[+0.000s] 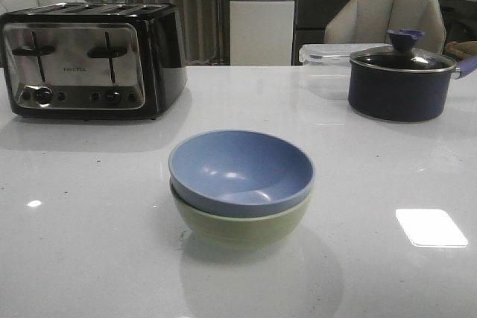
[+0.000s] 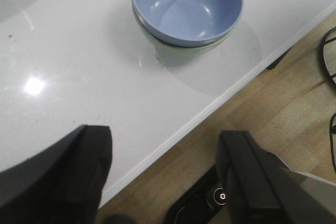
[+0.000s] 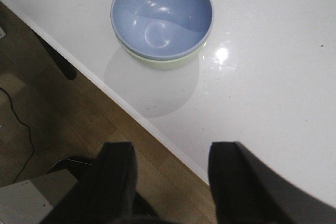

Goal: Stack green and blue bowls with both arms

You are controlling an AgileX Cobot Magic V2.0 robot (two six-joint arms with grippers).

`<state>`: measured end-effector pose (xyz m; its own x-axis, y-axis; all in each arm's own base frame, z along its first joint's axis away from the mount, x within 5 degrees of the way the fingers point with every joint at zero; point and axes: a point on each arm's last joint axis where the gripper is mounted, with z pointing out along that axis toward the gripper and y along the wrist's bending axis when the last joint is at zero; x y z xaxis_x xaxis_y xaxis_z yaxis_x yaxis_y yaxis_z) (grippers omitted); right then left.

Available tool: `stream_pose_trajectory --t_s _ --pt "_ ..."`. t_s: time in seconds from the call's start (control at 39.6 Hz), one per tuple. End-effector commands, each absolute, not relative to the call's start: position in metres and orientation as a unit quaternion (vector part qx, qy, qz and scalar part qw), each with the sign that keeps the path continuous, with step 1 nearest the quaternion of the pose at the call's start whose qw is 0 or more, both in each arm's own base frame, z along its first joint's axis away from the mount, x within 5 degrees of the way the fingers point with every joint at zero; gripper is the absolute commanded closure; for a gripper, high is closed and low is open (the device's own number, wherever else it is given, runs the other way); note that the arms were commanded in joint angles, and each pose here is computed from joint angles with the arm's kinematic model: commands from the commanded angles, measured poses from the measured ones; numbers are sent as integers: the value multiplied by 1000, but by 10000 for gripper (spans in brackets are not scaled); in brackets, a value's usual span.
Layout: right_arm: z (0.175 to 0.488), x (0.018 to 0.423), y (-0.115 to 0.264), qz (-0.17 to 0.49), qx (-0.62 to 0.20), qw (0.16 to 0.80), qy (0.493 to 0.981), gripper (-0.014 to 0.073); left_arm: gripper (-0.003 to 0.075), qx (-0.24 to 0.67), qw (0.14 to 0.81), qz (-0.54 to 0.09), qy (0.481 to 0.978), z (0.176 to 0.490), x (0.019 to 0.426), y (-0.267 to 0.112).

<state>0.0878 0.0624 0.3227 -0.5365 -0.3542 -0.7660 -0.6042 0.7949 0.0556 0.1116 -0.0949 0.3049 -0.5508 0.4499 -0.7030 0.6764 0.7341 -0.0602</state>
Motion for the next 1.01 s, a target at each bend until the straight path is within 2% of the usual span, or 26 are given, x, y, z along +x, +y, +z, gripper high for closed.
stream_pose_trajectory --t_s 0.0,0.1,0.25,0.33,0.38,0.99 --pt "336 91 64 171 -270 433 843 162 237 318 390 -180 845 320 114 -98" --pt "336 91 64 170 -271 432 843 252 327 318 390 -180 845 320 114 -98" --pt "335 90 64 170 -272 427 845 497 505 318 390 -180 845 320 114 -98" --pt "335 90 64 170 -272 427 845 573 594 318 390 -180 845 320 114 -98" --pt "335 90 64 170 -272 427 845 560 626 318 390 -180 845 320 114 -98" --pt "335 90 64 171 -272 427 845 559 622 318 390 -180 845 320 114 -98"
